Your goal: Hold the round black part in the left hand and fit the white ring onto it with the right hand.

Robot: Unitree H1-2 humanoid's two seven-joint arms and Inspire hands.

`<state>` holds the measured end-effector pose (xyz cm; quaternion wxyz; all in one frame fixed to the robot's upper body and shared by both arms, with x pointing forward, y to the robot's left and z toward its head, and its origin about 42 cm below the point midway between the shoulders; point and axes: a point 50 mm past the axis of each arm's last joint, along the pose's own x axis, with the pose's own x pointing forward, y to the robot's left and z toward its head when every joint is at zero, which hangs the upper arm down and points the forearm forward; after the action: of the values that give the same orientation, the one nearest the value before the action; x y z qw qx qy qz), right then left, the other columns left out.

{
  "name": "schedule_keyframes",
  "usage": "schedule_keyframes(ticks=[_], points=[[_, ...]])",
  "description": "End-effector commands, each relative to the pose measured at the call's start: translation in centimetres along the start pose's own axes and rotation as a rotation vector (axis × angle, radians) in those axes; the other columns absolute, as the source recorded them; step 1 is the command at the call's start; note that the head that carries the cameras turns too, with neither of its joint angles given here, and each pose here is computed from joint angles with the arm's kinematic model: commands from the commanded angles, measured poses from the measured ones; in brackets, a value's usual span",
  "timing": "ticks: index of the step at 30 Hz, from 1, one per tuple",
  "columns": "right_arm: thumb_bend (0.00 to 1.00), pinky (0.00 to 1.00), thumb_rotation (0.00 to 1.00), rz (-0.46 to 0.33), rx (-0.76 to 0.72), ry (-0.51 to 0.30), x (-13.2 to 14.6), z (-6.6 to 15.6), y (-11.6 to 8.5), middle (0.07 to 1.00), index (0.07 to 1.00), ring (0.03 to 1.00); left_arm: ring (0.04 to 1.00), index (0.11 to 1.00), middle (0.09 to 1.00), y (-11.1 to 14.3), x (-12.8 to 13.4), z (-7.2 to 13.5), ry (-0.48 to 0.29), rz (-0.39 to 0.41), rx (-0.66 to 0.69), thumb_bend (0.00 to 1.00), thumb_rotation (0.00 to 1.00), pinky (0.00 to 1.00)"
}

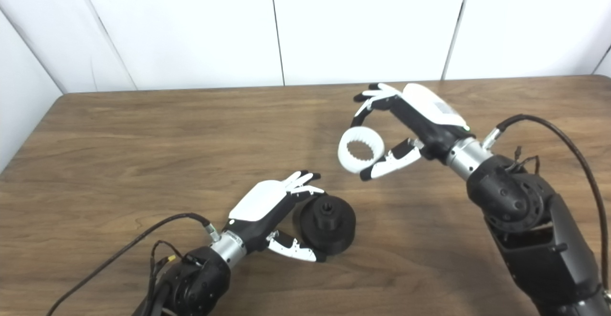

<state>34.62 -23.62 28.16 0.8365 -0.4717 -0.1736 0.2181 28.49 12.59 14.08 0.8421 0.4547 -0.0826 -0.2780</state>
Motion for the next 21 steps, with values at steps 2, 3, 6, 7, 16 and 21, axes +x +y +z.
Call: schedule_keyframes(ticks=[2, 3, 6, 7, 16, 21], points=[[0.82, 0.83, 0.18, -0.03, -0.031, -0.062, 0.0, 1.8, -1.5, 0.854, 0.575, 0.956, 1.0, 0.772, 0.975, -1.5, -0.2, -1.1, 0.066, -0.099, -0.012, 0.96, 0.36, 0.91], [0.82, 0.83, 0.18, -0.027, -0.031, -0.065, -0.1, 1.9, -1.5, 0.854, 0.574, 0.955, 1.0, 0.773, 0.975, -1.5, -0.2, -1.1, 0.066, -0.099, -0.012, 0.96, 0.36, 0.91], [0.82, 0.82, 0.19, -0.011, -0.018, -0.075, -0.4, 2.6, -1.3, 0.857, 0.571, 0.958, 1.0, 0.77, 0.972, -1.4, -0.2, -1.2, 0.063, -0.096, -0.017, 0.96, 0.36, 0.91], [0.82, 0.82, 0.19, -0.005, -0.015, -0.077, -0.5, 2.8, -1.2, 0.857, 0.571, 0.958, 1.0, 0.77, 0.972, -1.4, -0.2, -1.2, 0.062, -0.095, -0.017, 0.96, 0.36, 0.91], [0.82, 0.8, 0.21, 0.036, -0.011, -0.097, -1.1, 3.7, -0.5, 0.864, 0.581, 0.959, 1.0, 0.768, 0.97, -1.4, -0.3, -1.2, 0.058, -0.094, -0.011, 0.95, 0.36, 0.91], [0.83, 0.81, 0.22, 0.058, -0.014, -0.113, -1.1, 3.9, 0.3, 0.864, 0.581, 0.956, 1.0, 0.772, 0.973, -1.3, -0.3, -1.1, 0.057, -0.098, -0.005, 0.95, 0.36, 0.9]])
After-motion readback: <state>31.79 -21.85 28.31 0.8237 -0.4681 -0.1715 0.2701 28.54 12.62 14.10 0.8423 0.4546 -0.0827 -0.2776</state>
